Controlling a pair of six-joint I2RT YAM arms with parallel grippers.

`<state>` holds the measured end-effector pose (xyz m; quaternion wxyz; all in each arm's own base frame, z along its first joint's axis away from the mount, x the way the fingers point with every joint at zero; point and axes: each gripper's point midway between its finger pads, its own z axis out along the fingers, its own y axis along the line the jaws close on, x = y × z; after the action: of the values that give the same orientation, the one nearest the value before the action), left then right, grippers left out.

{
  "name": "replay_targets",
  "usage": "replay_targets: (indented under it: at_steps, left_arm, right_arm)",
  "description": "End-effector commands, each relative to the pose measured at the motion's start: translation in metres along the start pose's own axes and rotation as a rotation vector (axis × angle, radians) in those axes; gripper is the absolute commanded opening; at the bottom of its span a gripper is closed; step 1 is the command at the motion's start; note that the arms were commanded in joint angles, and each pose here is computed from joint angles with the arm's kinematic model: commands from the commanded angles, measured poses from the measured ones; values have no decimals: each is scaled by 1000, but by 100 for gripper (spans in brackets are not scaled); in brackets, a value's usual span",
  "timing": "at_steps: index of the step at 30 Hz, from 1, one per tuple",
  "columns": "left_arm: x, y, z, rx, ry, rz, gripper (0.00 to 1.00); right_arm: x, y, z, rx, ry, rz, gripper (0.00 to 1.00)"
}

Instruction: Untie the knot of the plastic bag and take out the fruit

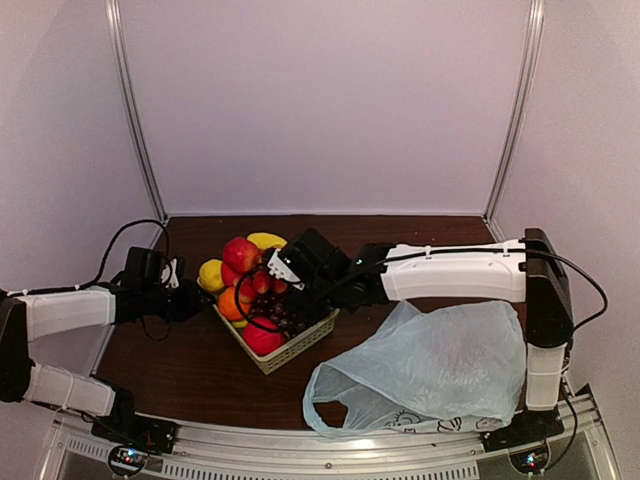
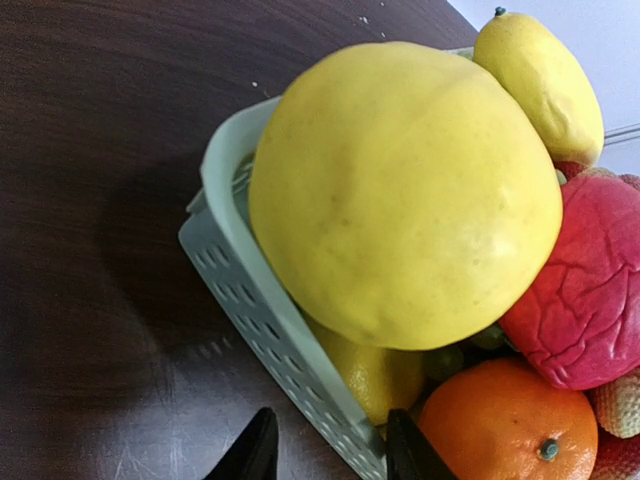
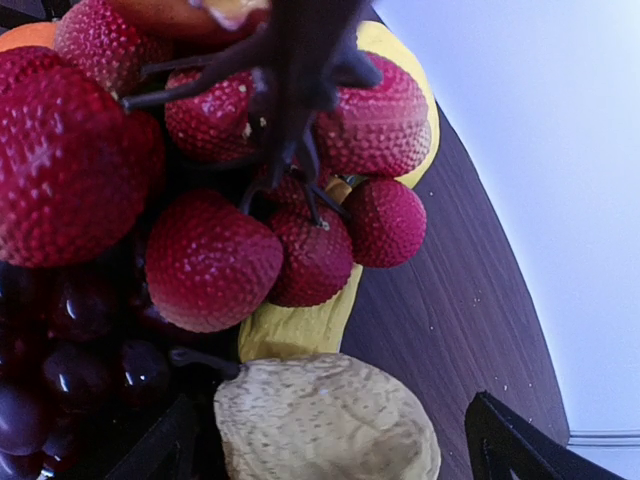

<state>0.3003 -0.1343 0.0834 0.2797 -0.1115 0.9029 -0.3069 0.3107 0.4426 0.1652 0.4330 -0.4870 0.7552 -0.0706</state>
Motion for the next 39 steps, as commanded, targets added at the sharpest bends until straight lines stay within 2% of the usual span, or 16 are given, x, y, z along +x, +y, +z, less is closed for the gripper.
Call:
replay_targets:
  at_steps: [1, 9, 14, 17, 21, 26, 28, 34, 39]
  left_arm:
    - [-10, -4, -5, -2, -33, 25, 37]
    - [-11, -2, -7, -14, -35, 29, 37]
    - [-12, -3, -8, -17, -37, 33, 37]
    - [-12, -2, -10, -28, -40, 41, 37]
    - [-15, -4, -16, -25, -64, 50, 37]
    - [-21, -11, -26, -13, -99, 61, 38]
    - [-23, -13, -30, -14, -108, 64, 42]
    - [-23, -15, -36, -22, -102, 72, 50]
    - [-20, -11, -38, -36, -96, 66, 52]
  right_arm:
    - [7, -13, -12, 4, 7, 24, 96]
    - [12, -21, -20, -57, -31, 102, 98]
    - [21, -29, -13, -97, -31, 194, 88]
    - [18, -53, -18, -79, -77, 323, 89]
    - [27, -118, -19, -7, -106, 563, 97]
    - [84, -172, 15, 124, 48, 734, 99]
    - [113, -187, 29, 179, 124, 762, 99]
    - [181, -224, 66, 251, 268, 784, 99]
    - [221, -241, 104, 207, 324, 798, 99]
